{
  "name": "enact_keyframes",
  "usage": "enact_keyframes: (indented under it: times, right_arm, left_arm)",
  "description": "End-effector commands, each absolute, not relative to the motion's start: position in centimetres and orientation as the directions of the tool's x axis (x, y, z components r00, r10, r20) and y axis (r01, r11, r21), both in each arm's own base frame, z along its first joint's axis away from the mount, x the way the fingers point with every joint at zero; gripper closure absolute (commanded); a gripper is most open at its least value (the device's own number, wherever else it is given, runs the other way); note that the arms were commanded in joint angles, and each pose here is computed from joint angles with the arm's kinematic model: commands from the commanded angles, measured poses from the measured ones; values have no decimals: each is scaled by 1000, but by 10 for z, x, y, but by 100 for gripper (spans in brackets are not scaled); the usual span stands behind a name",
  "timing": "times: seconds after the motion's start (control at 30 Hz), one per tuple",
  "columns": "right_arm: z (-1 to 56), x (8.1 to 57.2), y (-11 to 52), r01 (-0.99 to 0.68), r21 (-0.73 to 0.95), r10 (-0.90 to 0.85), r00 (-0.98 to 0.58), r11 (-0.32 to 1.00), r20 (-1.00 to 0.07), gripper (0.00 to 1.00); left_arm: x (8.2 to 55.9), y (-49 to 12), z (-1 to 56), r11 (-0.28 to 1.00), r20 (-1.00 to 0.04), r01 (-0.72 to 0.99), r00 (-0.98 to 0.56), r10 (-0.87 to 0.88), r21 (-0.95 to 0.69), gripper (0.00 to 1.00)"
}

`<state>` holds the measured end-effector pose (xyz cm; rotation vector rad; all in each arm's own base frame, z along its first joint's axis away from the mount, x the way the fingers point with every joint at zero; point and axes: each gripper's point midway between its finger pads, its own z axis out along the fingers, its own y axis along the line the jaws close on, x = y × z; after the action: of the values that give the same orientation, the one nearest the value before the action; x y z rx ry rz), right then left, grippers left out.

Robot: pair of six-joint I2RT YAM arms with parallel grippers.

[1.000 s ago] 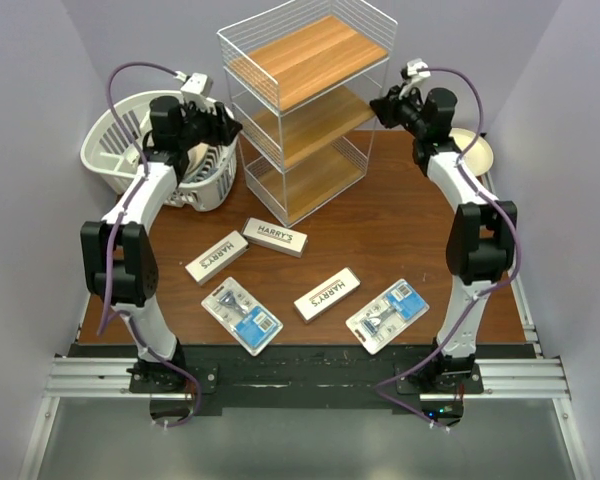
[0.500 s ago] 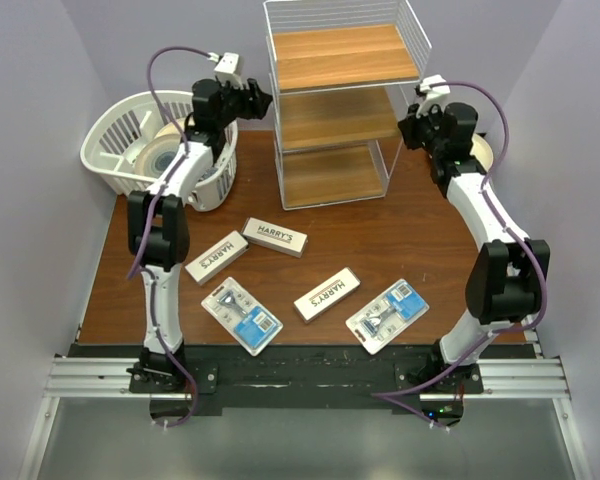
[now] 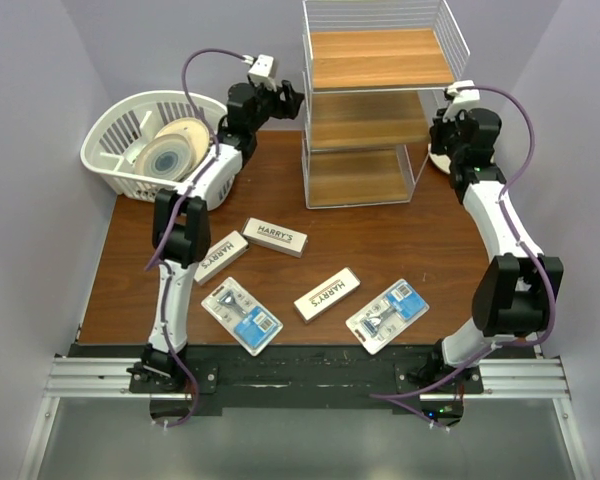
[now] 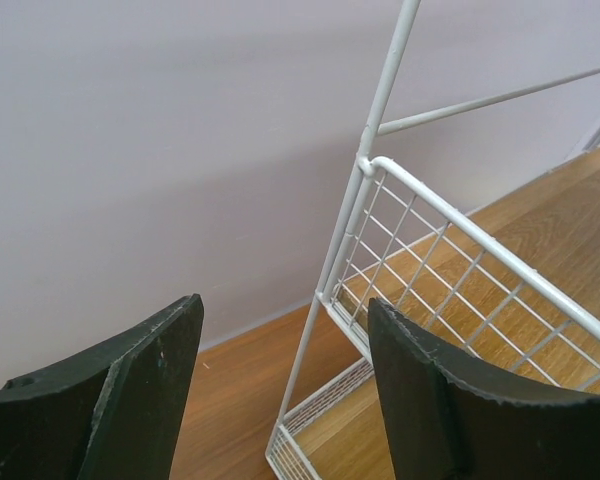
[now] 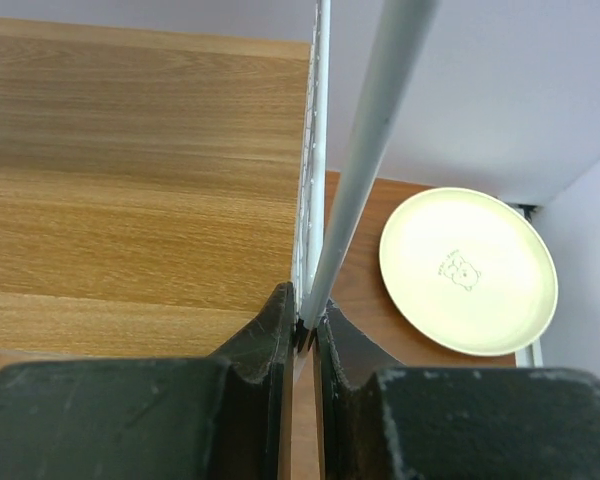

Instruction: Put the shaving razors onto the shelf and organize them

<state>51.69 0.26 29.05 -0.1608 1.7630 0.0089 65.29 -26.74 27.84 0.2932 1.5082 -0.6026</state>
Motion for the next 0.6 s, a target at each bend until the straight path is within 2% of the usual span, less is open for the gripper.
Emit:
enact_keyframes:
  times: [0.0,0.03,0.1,0.13,0.17,0.2,0.23,0.27,0.3,0.33,0.37,0.43,0.5,0.53,0.57]
  right_arm:
    - [373,501,25,-169,-176,-170,50,970,-984,100]
    - [374,501,27,-178,-171,-164,53,969,-985,95]
    - [383,497,28,-181,-147,-138,60,972,-989,70]
    - [386,495,28,-176,-124,-116,56,977,-992,53]
    - [385,491,27,-170,-109,-104,37,979,-994,46]
    - [396,482,22,-138,-97,-91,50,986,-995,42]
    - [397,475,22,-136,-85,-79,49,987,-996,38]
    - [386,468,22,-136,-80,-77,22,987,-997,33]
    - [396,453,20,-127,-82,-77,42,988,-996,30]
    - [396,445,19,-121,-79,-74,40,989,-996,27]
    - [379,437,20,-125,-71,-73,-9,990,-997,25]
    - [379,412,21,-134,-75,-79,-28,988,-996,24]
    - [344,389,29,-205,-82,-112,-136,975,-984,25]
    - [344,369,42,-309,-150,-194,-115,939,-974,25]
    - [312,347,50,-394,-157,-251,-199,906,-947,25]
  left_arm:
    - [620,-336,301,727,-977,664,-25,-210,-173,24]
    - [621,-333,303,742,-977,646,-28,-210,-178,19]
    - [625,-308,313,802,-962,537,-72,-265,-261,12]
    - [629,-284,298,827,-951,470,-124,-284,-309,10]
    - [620,-269,326,816,-928,446,-125,-350,-368,9]
    - [616,-254,331,819,-918,416,-136,-374,-395,8]
    - [615,-226,311,833,-902,347,-188,-388,-430,7]
    - [599,-210,341,809,-877,339,-170,-450,-481,6]
    - [592,-195,344,799,-864,328,-172,-474,-503,6]
    - [586,-170,327,800,-851,292,-196,-487,-525,6]
    - [570,-160,351,793,-850,305,-169,-499,-527,5]
    - [550,-152,339,794,-859,328,-224,-461,-511,4]
    - [521,-156,354,796,-894,405,-215,-394,-449,4]
    - [495,-165,348,767,-900,471,-256,-354,-436,5]
    - [482,-168,342,760,-909,502,-269,-317,-413,6]
